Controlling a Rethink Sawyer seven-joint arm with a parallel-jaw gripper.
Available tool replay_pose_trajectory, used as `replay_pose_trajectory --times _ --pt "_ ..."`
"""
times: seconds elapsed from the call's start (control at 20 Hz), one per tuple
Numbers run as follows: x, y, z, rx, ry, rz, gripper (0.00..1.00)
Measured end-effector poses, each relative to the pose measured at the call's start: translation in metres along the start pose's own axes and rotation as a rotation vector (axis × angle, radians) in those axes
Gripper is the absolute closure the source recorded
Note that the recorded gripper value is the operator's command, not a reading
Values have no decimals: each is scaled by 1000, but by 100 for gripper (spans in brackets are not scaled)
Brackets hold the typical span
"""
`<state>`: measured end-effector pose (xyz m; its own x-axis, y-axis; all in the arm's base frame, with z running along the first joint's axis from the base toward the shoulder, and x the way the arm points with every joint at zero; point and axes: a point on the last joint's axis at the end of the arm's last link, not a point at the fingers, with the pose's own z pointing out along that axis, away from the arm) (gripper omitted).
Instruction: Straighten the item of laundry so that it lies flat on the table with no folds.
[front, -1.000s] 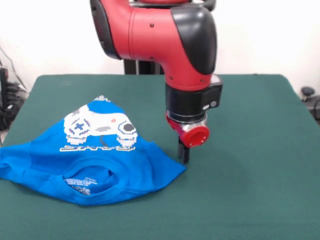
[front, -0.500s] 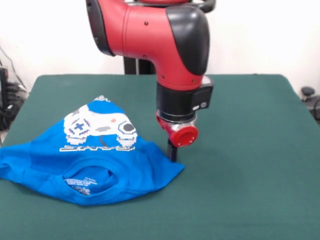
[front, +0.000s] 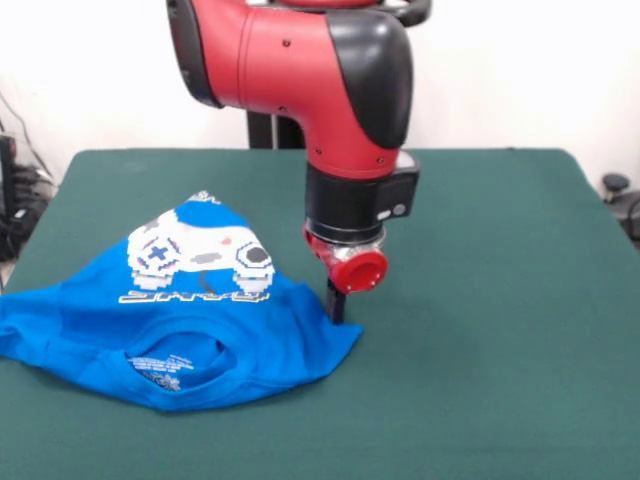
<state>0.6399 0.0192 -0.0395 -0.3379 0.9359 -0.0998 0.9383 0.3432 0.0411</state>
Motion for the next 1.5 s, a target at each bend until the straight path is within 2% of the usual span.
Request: replay_pose_trajectory --times 0.2,0.5,0.85,1.2,1.5 --pt "-15 4 -11 -18 -11 19 100" --pt "-56 10 -38 -62 -22 88 100" --pt "-93 7 -54 -88 -31 146 100" --pt "-97 8 -51 -102 1 170 100" --pt "-83 11 -44 -95 25 172 100"
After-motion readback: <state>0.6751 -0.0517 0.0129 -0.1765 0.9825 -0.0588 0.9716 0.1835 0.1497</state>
